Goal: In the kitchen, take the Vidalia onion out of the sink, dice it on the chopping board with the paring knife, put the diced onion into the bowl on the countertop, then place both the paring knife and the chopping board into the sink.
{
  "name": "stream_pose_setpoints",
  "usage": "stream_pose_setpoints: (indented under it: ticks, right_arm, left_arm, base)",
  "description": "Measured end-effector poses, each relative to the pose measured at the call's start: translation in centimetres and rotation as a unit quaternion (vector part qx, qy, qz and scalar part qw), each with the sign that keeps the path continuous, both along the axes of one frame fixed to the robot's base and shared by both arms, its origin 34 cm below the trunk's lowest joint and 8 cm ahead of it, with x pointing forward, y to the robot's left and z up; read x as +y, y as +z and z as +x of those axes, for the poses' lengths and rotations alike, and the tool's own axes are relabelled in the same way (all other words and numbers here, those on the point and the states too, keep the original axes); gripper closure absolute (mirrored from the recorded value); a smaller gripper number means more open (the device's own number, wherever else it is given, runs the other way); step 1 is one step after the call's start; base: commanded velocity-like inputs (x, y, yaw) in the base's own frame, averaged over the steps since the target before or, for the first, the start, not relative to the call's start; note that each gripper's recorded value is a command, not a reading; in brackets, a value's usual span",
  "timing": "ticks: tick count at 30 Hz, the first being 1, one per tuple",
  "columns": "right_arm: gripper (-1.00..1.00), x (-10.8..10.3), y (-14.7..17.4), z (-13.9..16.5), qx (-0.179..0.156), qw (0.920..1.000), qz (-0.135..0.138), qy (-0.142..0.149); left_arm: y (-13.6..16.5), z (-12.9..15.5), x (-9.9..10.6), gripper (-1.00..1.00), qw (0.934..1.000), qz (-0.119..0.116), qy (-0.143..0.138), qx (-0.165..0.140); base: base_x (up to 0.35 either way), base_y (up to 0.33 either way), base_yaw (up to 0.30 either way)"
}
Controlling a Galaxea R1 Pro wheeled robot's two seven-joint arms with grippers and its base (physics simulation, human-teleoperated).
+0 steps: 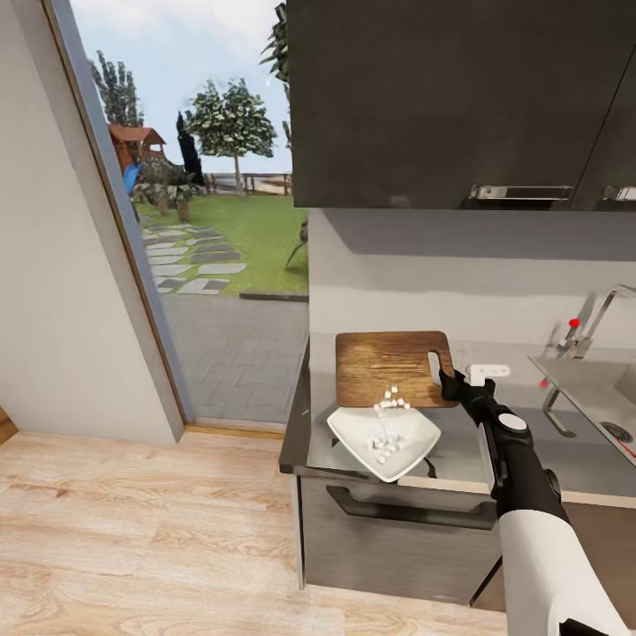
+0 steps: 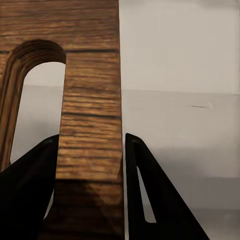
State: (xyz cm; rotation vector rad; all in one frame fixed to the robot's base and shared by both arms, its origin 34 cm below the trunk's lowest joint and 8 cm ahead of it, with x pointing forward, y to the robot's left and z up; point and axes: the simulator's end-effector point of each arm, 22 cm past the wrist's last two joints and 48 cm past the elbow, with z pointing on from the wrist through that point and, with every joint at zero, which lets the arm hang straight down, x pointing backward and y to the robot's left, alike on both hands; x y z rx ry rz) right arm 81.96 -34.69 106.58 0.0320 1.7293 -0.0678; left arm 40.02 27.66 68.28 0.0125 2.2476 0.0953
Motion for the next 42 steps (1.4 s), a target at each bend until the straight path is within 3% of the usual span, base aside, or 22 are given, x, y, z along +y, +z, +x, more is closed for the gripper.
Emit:
stream_pose_setpoints:
  ticks: [42]
  right_arm:
    - [1.00, 0.07, -0.12, 0.03, 0.001, 1.0000, 0.000, 0.000]
  left_arm:
    - [-0.03, 0.01, -0.04, -1.00, 1.0000, 0.000, 0.000, 0.000]
  base:
    - [-0.015, 0.000, 0.000]
